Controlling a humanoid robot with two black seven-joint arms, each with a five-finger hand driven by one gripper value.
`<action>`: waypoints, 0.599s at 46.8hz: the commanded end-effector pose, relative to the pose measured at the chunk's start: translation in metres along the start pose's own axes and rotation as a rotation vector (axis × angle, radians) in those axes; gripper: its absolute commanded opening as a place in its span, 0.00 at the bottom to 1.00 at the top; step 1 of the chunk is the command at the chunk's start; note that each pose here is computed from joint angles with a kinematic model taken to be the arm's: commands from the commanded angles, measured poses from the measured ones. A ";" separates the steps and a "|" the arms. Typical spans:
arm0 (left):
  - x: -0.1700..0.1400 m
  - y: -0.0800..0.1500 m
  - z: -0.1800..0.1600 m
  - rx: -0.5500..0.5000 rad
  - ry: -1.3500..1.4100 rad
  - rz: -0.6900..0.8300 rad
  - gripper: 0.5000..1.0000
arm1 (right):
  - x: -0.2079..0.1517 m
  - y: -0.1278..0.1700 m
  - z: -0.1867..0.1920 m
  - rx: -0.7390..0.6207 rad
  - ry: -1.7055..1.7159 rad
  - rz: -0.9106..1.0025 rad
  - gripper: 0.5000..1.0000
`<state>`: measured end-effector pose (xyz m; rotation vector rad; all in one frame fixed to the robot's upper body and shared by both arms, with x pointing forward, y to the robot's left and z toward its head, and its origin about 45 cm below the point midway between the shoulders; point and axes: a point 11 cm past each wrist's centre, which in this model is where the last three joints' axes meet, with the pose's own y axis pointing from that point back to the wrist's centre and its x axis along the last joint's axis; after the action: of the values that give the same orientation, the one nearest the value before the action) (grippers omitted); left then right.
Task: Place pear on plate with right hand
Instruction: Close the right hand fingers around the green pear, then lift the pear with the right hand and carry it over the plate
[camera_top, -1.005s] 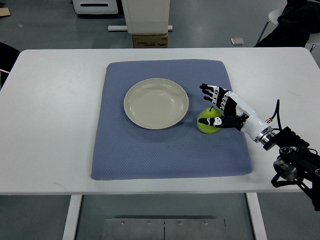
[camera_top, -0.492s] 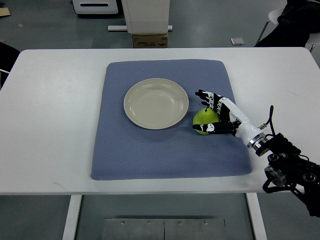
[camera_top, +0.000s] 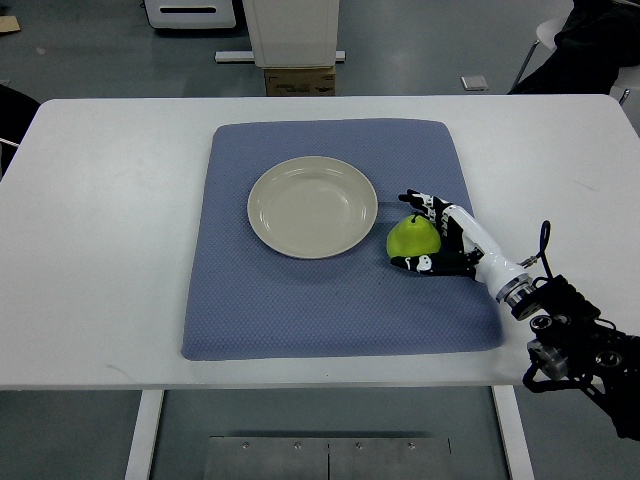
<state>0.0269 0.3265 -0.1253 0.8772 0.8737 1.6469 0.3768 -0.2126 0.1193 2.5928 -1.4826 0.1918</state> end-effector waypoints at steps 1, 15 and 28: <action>0.000 0.000 0.000 0.000 0.000 0.000 1.00 | 0.000 0.001 0.004 -0.012 0.009 0.004 0.94; 0.000 0.000 0.000 0.000 0.000 0.000 1.00 | -0.003 0.001 0.007 -0.024 0.027 -0.017 0.20; 0.000 0.000 0.000 0.000 0.000 0.000 1.00 | -0.005 -0.004 0.001 -0.016 0.038 -0.033 0.00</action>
<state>0.0269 0.3265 -0.1253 0.8773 0.8738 1.6469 0.3764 -0.2074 0.1147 2.5805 -1.4137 0.2228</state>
